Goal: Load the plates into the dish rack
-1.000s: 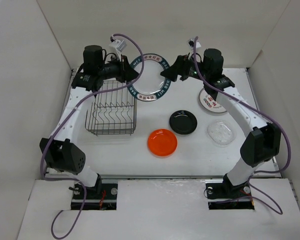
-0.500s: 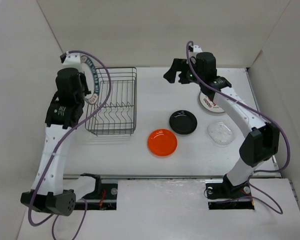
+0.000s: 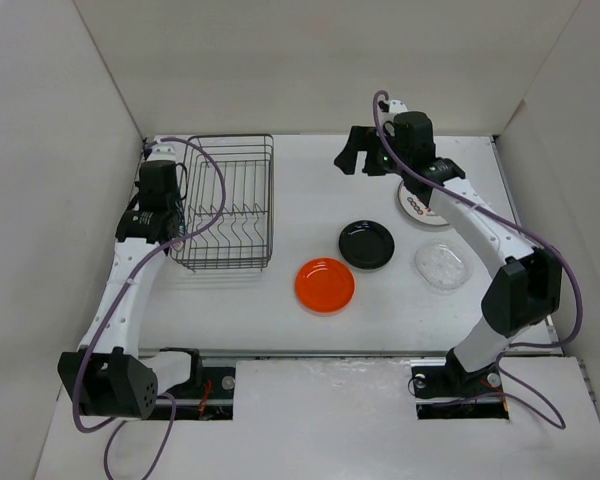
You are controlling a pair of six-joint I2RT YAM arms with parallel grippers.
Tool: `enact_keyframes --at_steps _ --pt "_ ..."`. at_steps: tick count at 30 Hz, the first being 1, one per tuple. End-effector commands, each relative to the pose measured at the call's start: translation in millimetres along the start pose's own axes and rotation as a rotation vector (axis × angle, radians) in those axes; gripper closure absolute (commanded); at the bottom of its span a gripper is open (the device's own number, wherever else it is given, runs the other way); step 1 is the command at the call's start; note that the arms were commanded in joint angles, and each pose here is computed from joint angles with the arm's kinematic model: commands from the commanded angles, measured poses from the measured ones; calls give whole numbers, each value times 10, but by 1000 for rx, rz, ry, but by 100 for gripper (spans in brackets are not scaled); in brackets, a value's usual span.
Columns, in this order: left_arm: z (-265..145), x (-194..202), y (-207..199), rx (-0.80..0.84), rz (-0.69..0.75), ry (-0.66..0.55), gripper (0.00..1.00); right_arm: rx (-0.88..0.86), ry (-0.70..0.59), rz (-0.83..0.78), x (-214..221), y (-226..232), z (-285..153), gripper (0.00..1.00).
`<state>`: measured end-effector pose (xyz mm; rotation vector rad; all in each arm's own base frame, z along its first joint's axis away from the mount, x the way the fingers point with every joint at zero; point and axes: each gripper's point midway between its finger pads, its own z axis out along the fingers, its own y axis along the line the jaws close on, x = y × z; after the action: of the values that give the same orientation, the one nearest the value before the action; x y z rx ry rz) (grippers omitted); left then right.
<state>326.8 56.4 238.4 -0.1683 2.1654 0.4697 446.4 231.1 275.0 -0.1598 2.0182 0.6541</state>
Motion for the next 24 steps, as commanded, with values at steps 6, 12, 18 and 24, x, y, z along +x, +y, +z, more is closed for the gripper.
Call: enact_keyframes --at_steps 6,12,18,24 --pt "-73 -433 13 47 -77 -155 100 -9 -44 -12 -134 -85 -124 0" --pt "-227 -662 112 35 -92 -208 100 -25 -25 -1 -73 -80 -52 0" --pt "-244 -733 90 54 -86 -221 100 -25 -25 -1 -64 -91 -19 0" --pt "-68 -610 9 54 -63 -189 100 -25 -25 -1 -64 -91 -19 0"
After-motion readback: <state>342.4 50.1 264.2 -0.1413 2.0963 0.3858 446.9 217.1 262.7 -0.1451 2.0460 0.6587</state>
